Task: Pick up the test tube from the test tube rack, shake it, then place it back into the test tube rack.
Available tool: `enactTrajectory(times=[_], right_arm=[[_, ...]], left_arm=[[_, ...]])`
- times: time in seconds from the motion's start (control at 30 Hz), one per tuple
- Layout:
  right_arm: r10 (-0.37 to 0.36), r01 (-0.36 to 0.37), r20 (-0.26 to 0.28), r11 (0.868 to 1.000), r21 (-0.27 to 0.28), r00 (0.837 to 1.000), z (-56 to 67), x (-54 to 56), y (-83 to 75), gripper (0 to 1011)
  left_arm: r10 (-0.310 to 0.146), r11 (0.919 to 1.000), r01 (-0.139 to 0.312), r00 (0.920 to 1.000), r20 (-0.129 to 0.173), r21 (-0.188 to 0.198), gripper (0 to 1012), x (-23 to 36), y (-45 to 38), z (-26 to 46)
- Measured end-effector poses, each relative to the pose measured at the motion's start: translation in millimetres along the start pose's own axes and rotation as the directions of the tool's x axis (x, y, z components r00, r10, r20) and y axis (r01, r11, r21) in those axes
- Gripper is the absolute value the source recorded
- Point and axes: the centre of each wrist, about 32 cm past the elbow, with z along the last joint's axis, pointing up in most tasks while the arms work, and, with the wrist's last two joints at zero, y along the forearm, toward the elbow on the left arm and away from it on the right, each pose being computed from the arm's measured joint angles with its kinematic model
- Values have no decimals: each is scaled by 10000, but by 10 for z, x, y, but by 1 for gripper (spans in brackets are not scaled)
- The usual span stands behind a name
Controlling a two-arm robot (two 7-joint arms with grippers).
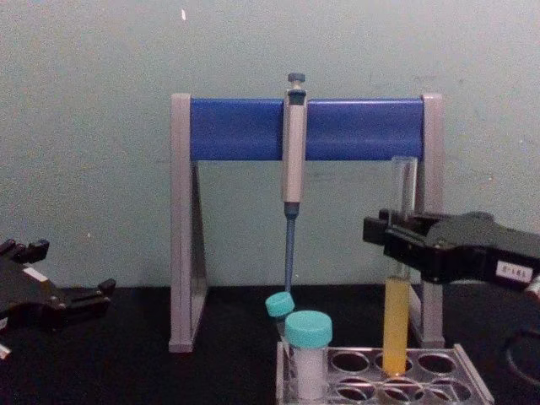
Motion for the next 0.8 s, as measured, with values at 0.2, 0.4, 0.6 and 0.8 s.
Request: enactTrajectory(times=[0.2, 0.4, 0.6, 0.8], right_arm=[[-11, 7, 160, 9997, 251, 9999, 77, 4, -15, 226], [-115, 101, 283, 9988, 477, 9995, 138, 11, -19, 226], [-213, 196, 281, 9982, 563, 9994, 151, 10, 0, 226], [-231, 215, 282, 9981, 585, 9993, 157, 22, 19, 226]], left_arm=[[1, 10000, -1, 10000, 0, 0, 1010, 0, 0, 0], [0, 10000, 0, 10000, 0, 0, 1010, 0, 0, 0], [0, 10000, 0, 10000, 1, 0, 1010, 0, 0, 0], [0, 10000, 0, 10000, 0, 1, 1010, 0, 0, 0]])
